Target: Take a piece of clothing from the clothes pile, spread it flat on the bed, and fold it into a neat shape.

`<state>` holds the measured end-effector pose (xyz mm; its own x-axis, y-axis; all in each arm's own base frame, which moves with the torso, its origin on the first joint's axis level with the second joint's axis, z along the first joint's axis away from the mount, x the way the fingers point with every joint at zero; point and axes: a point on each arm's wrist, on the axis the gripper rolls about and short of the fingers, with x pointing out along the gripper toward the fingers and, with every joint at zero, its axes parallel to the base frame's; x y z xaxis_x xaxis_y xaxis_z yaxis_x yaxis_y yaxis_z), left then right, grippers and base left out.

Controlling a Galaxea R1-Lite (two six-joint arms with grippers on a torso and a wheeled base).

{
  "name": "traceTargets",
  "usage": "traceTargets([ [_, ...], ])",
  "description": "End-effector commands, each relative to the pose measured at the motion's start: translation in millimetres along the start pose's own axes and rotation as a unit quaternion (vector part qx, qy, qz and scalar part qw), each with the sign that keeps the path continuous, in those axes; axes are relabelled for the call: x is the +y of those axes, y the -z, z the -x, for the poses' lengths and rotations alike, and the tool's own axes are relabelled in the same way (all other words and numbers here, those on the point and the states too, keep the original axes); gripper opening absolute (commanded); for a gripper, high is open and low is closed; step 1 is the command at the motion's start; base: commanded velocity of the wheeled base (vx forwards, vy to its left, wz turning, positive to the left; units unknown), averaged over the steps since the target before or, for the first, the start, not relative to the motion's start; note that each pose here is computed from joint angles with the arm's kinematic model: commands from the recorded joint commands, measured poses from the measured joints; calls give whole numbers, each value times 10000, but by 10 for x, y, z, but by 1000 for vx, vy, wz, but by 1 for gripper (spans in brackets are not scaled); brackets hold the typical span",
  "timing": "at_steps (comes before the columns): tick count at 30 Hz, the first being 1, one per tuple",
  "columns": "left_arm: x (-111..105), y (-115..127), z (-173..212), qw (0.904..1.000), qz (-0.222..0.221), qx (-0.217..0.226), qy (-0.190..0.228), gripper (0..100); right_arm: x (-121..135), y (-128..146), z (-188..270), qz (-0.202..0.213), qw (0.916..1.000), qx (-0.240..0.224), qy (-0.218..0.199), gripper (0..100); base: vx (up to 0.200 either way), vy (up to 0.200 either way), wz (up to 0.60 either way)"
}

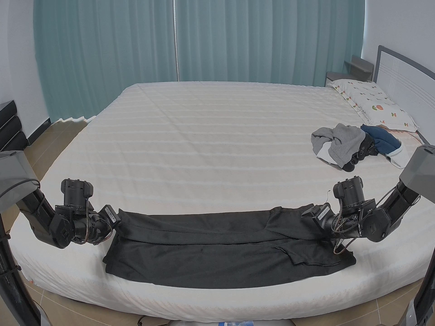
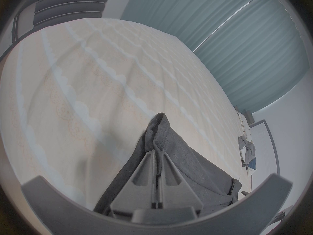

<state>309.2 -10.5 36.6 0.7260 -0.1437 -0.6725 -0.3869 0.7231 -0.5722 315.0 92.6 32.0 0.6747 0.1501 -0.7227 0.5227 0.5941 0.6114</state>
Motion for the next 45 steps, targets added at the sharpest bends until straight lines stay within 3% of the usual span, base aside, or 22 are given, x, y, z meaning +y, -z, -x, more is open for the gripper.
traceTargets([
  [1, -13, -11, 23, 10000, -4, -32, 28, 0, -7, 6, -64, 4, 10000, -45, 68, 0, 0, 0, 0],
  [11, -4, -13, 33, 9999, -14, -106, -47, 0, 69, -88, 71, -43, 9997, -198, -110, 0, 0, 0, 0],
  [18, -129, -163, 75, 9989, -30, -452, 124, 0, 231, -201, 104, -35, 9989, -337, -339, 0, 0, 0, 0],
  [25, -314, -426, 78, 9948, 1, -912, 444, 0, 522, -525, 7, -175, 9925, -816, -894, 0, 0, 0, 0],
  [30, -344, -501, 53, 9929, 214, -1072, 468, 0, 580, -577, 24, -222, 9869, -1030, -1220, 0, 0, 0, 0],
  [42, -259, -383, 64, 9958, 105, -864, 292, 0, 296, -432, -48, 271, 9893, -1157, -846, 0, 0, 0, 0],
  [45, -168, -283, 77, 9973, -163, -710, 117, 0, 162, -356, -13, 512, 9913, -1047, -614, 0, 0, 0, 0],
])
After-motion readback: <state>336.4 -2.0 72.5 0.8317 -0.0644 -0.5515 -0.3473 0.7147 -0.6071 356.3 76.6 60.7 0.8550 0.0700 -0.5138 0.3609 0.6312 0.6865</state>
